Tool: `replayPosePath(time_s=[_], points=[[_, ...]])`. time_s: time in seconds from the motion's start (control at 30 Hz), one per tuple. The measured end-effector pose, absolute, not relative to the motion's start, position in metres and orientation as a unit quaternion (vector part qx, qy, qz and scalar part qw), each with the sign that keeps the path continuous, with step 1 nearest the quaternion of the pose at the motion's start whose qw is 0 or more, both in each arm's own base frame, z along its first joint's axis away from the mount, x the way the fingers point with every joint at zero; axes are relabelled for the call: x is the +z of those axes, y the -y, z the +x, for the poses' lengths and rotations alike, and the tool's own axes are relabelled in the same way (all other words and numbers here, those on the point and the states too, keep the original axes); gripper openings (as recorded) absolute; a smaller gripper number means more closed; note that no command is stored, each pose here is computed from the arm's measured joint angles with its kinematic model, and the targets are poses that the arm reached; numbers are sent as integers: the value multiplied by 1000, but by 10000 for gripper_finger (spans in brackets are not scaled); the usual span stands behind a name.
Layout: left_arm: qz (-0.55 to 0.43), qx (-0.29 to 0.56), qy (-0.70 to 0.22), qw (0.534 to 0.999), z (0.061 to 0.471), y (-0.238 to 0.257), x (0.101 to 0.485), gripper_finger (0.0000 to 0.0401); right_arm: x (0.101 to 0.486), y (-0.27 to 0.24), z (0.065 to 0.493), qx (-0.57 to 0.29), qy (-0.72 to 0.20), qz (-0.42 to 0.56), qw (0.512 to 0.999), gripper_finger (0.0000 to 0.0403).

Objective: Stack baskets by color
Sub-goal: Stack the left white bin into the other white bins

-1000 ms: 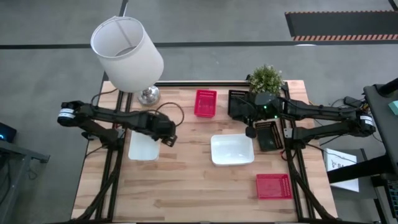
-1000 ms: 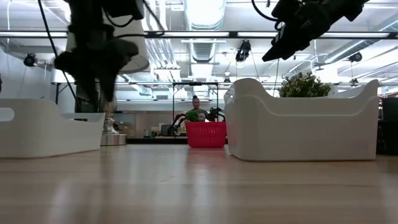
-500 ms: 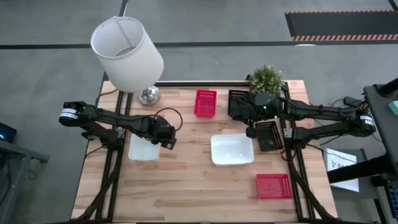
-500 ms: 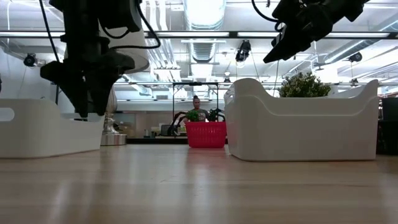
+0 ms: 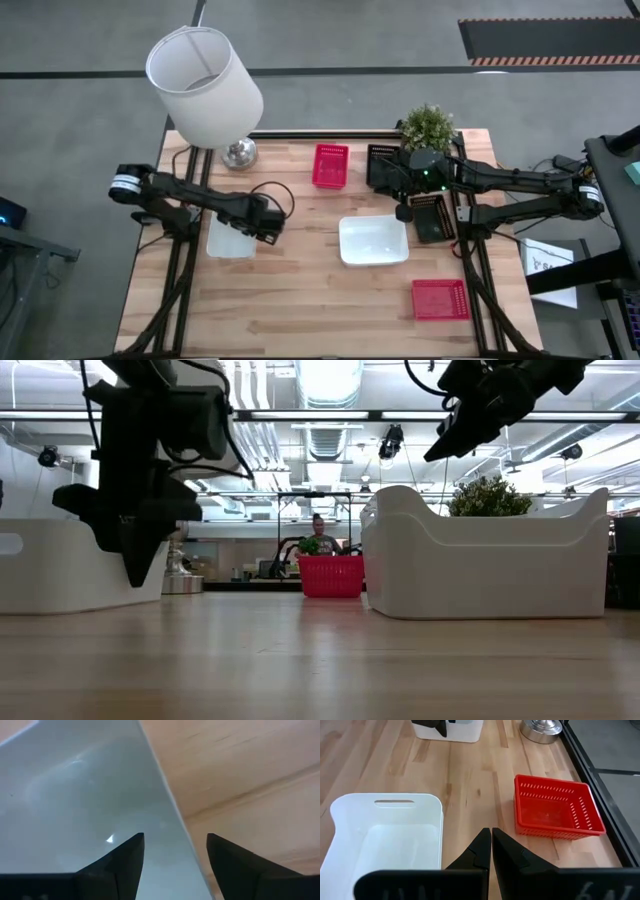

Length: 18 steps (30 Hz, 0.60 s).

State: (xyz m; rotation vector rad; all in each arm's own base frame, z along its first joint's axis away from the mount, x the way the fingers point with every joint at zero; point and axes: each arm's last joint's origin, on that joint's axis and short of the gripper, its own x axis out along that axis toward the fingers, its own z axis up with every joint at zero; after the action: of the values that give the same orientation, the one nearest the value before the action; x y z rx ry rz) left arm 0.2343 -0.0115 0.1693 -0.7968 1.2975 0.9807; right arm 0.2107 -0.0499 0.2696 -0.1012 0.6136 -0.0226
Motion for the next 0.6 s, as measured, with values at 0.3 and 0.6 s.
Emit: replayPosePath(time_s=[0.3,0.6], points=[[-343,423,-581,605,236,12,162,119,259,49,208,-12,-318,-36,947,9],[-358,409,-591,595,236,14,163,6,248,49,206,-10,-331,-35,943,9]])
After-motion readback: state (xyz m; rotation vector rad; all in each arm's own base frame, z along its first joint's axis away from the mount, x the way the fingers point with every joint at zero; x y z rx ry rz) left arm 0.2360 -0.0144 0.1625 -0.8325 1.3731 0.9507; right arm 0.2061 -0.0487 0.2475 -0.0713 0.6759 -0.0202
